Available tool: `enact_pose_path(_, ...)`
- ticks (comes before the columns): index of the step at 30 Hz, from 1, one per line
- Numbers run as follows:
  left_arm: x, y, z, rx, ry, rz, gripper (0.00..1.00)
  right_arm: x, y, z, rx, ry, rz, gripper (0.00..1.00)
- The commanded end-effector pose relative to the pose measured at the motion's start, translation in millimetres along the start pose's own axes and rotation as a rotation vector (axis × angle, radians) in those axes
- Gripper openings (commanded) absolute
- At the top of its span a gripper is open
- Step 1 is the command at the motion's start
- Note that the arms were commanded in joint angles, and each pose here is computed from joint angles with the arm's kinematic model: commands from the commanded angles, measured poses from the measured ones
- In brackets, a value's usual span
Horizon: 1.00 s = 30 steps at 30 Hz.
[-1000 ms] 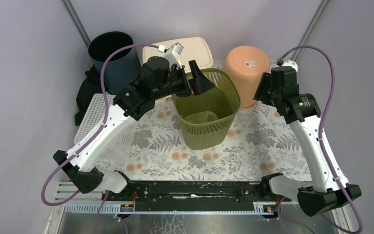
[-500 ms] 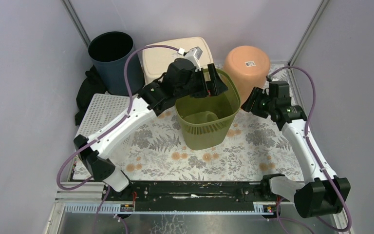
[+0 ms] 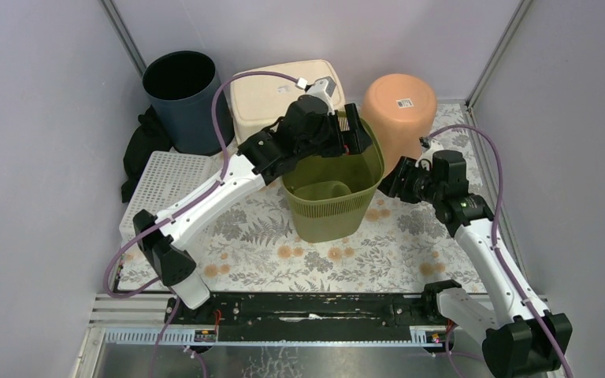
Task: Turn the large container upside down
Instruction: Turn the container upside down at the center of the board.
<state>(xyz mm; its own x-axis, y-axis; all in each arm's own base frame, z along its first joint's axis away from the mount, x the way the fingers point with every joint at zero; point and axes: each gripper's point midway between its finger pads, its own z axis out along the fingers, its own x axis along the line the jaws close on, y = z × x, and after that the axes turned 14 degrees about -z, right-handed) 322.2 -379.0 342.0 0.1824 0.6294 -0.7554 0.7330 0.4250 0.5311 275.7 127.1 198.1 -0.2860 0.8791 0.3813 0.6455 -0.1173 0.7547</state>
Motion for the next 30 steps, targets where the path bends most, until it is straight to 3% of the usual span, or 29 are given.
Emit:
enact_pose_path(1,-11,9,0,-0.046,-0.009,0.026,1.00,24,2,-2,-0.027,0.113,-0.055,0.55)
enact_pose_path(14,-5,-2,7,-0.026,0.051,0.056,1.00,102,-56,6,0.060,0.338,-0.139,0.55)
enact_pose_path(22,29,-1,-13,-0.011,0.230,0.162,1.00,56,-56,-15,0.088,0.021,-0.117,0.57)
enact_pose_path(30,23,-24,-4,0.080,0.287,0.243,1.00,39,-48,-35,0.094,-0.097,-0.130,0.53)
